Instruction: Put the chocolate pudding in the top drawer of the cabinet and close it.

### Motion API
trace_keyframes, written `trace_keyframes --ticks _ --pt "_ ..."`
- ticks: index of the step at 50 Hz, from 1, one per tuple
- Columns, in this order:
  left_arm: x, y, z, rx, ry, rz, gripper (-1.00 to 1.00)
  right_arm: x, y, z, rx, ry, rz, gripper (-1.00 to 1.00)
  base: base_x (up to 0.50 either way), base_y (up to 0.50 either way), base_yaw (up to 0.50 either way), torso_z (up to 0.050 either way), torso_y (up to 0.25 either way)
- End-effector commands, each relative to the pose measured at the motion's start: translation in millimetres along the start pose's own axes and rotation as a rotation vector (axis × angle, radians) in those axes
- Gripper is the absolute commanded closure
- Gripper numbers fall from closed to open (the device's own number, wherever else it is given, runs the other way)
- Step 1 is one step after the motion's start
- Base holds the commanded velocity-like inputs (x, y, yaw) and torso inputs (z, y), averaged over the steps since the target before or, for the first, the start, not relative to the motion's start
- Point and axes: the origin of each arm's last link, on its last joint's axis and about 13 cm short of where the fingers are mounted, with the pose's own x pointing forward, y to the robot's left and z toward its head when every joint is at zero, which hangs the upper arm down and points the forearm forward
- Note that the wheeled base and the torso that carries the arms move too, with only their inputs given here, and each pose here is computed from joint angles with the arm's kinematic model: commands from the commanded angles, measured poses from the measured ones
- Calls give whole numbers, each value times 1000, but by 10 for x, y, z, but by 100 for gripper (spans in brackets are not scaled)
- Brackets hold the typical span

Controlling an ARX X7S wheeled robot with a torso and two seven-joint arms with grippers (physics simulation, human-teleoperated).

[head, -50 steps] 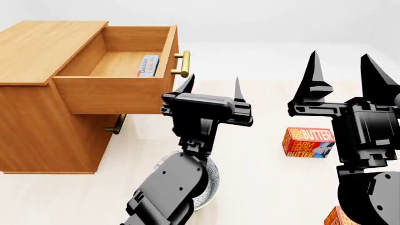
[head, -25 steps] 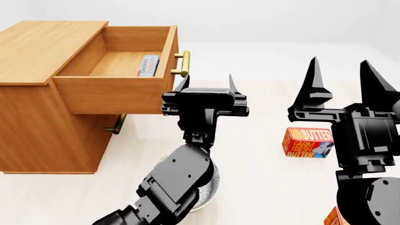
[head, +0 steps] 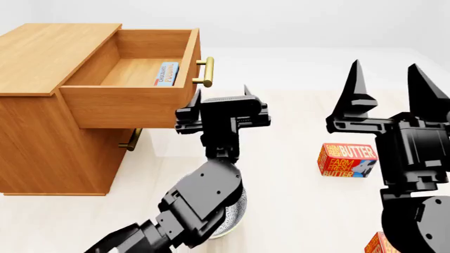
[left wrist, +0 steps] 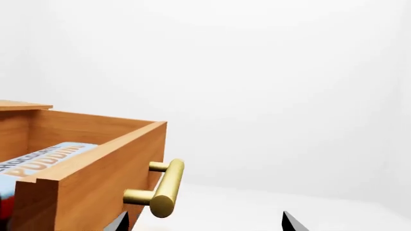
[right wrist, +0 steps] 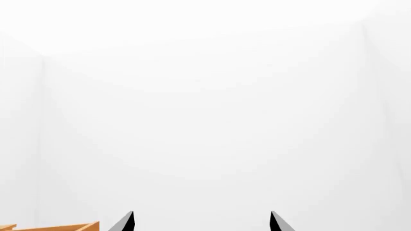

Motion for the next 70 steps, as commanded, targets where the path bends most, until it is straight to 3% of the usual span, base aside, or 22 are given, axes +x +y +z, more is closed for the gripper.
trace_keyframes --ticks 1,37,70 --pt "42 -7 -22 37 9 57 -100 6 -3 20 2 1 -1 -100 0 0 0 0 0" --pt "126 32 -92 117 20 204 -100 -10 3 -84 1 5 1 -100 0 0 0 0 0" --pt "237 177 -64 114 10 347 -100 21 4 -11 -3 7 2 -100 0 0 0 0 0"
